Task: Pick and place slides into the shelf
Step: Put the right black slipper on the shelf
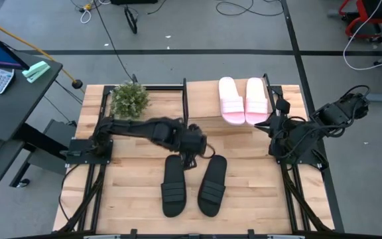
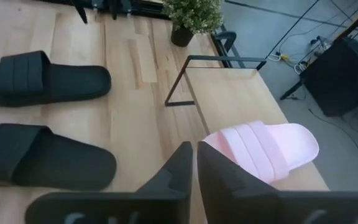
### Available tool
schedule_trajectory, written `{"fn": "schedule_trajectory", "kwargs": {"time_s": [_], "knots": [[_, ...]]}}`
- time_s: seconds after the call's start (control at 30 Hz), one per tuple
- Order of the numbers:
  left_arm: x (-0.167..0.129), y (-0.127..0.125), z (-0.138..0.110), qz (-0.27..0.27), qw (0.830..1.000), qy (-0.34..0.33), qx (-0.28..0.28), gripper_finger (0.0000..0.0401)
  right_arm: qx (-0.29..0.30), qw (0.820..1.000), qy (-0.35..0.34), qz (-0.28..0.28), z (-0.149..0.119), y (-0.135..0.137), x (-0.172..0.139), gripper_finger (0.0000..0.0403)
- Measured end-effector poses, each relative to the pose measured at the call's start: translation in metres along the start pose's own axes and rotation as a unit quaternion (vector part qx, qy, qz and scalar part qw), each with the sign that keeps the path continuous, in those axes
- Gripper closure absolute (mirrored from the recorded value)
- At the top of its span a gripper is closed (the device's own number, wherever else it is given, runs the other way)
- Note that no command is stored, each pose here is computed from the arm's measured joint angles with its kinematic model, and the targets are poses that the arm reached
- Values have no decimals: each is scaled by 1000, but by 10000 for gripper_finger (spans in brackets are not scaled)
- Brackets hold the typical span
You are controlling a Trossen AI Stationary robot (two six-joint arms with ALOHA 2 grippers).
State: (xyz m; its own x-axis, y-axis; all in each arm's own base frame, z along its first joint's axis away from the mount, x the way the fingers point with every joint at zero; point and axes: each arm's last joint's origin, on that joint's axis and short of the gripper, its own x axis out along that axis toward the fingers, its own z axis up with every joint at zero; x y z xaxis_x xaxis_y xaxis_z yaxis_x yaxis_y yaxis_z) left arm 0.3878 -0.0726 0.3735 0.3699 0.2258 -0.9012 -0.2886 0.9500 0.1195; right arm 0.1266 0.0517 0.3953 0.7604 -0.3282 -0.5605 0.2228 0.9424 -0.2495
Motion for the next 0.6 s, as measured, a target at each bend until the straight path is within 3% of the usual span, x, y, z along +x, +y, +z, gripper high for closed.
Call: {"fn": "schedule_trajectory", "kwargs": {"time_s": [0.3, 0.6], "knots": [[3, -46, -33, 45, 998, 17, 39, 229, 21, 1000, 2, 3, 0, 1, 1, 345], [53, -76, -81, 140, 986, 81, 47, 247, 1, 999, 40, 21, 5, 21, 17, 325]]}}
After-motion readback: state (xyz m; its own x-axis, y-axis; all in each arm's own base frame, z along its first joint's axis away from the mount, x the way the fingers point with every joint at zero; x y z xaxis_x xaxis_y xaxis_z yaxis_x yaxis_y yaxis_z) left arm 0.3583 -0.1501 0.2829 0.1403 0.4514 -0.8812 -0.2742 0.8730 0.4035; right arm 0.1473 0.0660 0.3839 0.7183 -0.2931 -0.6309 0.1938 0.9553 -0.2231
